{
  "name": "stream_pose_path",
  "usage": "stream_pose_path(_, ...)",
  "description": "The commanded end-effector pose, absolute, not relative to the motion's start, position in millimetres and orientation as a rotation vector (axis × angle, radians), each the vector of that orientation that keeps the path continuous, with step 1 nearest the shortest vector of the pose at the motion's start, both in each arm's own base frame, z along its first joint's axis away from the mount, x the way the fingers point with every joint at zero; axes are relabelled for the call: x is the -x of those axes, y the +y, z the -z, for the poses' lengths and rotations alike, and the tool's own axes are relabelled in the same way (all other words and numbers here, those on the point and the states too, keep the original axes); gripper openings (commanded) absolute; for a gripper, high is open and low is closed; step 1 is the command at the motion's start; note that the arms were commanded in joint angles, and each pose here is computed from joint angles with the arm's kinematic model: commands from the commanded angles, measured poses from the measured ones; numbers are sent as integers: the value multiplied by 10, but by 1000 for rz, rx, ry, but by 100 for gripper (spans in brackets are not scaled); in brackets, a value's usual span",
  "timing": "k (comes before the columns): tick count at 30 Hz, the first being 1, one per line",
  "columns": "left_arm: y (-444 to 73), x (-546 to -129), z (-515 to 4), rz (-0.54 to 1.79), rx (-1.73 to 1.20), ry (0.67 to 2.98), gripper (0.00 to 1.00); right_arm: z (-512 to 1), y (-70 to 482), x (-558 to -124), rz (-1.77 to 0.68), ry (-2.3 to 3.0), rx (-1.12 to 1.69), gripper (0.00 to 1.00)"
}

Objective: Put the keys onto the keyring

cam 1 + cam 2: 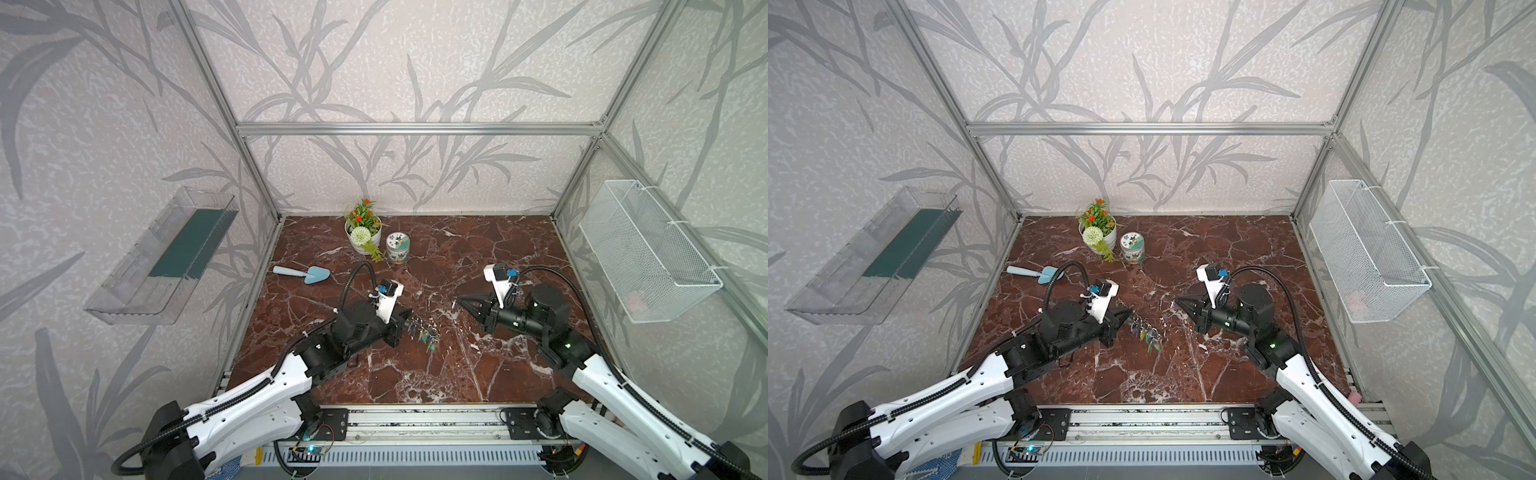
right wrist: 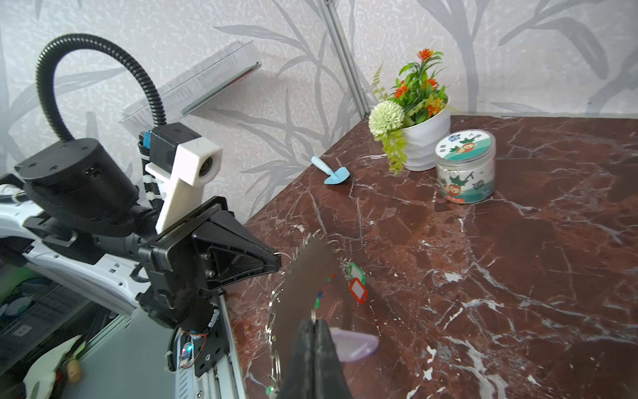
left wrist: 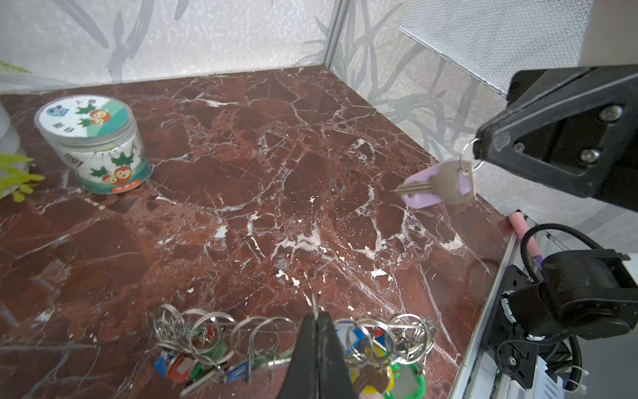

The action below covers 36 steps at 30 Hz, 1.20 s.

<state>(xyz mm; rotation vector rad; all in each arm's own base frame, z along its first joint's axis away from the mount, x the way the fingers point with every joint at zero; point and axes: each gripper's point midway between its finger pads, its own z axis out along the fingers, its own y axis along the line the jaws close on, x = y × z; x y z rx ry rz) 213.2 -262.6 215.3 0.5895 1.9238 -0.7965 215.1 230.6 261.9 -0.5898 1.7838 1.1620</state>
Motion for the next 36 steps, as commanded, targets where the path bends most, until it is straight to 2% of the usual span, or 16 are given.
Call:
stream_pose_path(1,-2846,-2066,-2595,867,-673,1716,0,-2652,2381,-2017,-1242,1773,645,0)
stream_pose_path(14,-3096,-2067,-2567,843,-697,1676,0,-2419,2548,-1913,-1311,1841,721,0)
stream_pose_path(36,-3206,-1980,-2617,834,-737,1653,0,-2218,2658,-1942,-1327,1895,750,0)
